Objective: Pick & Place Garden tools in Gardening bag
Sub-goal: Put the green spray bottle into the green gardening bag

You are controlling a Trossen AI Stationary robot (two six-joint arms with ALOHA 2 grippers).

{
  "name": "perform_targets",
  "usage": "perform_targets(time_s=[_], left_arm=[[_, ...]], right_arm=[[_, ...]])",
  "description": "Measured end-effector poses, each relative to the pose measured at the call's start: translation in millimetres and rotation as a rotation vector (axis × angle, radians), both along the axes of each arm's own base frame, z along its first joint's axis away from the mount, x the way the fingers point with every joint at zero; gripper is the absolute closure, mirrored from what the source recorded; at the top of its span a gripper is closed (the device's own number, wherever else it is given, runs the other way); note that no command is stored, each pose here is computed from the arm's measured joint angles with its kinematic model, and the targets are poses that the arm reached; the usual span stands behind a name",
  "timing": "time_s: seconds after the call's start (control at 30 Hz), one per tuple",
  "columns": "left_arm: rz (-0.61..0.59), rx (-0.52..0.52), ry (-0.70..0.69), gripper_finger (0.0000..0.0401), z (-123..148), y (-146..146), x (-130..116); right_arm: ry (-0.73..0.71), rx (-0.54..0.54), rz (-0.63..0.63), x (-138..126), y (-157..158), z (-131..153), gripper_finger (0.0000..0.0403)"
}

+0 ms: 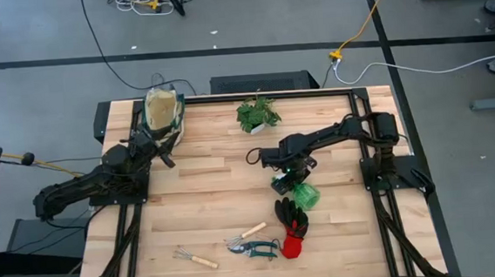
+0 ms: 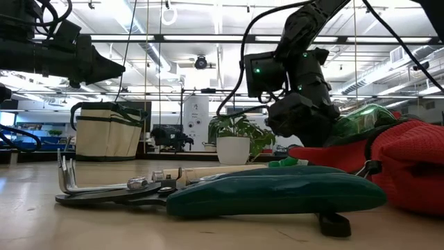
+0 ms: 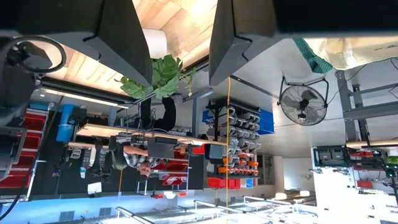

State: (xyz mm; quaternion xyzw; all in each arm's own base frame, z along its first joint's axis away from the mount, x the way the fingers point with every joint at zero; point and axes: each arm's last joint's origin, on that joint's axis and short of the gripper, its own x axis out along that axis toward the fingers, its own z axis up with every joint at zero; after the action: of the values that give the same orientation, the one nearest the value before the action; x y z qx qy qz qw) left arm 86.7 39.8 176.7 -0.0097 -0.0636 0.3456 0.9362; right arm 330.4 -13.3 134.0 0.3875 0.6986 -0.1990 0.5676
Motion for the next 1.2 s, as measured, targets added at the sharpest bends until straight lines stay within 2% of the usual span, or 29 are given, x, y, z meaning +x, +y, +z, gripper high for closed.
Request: perform_targets(time_s=[0.5,0.77,1.03,1.2], left_arm=[[0.000,0.000,0.000,0.0234,0,0,0],[0.000,0.000,0.000,0.0234,0,0,0],[0.000,0.000,-0.001,0.0234,0,0,0],[0.000,0.000,0.000,0.0234,0,0,0]], right_arm=[[-0.010,-0.022,0.009,1,0,0,0.0198],[-0.005,-0.013,-0.017,1,0,0,0.0265],[-0.016,0.005,-0.003,3,0,2,0.0265],[-0.082,-0.025,0.025,15,-2,13,0.0265]])
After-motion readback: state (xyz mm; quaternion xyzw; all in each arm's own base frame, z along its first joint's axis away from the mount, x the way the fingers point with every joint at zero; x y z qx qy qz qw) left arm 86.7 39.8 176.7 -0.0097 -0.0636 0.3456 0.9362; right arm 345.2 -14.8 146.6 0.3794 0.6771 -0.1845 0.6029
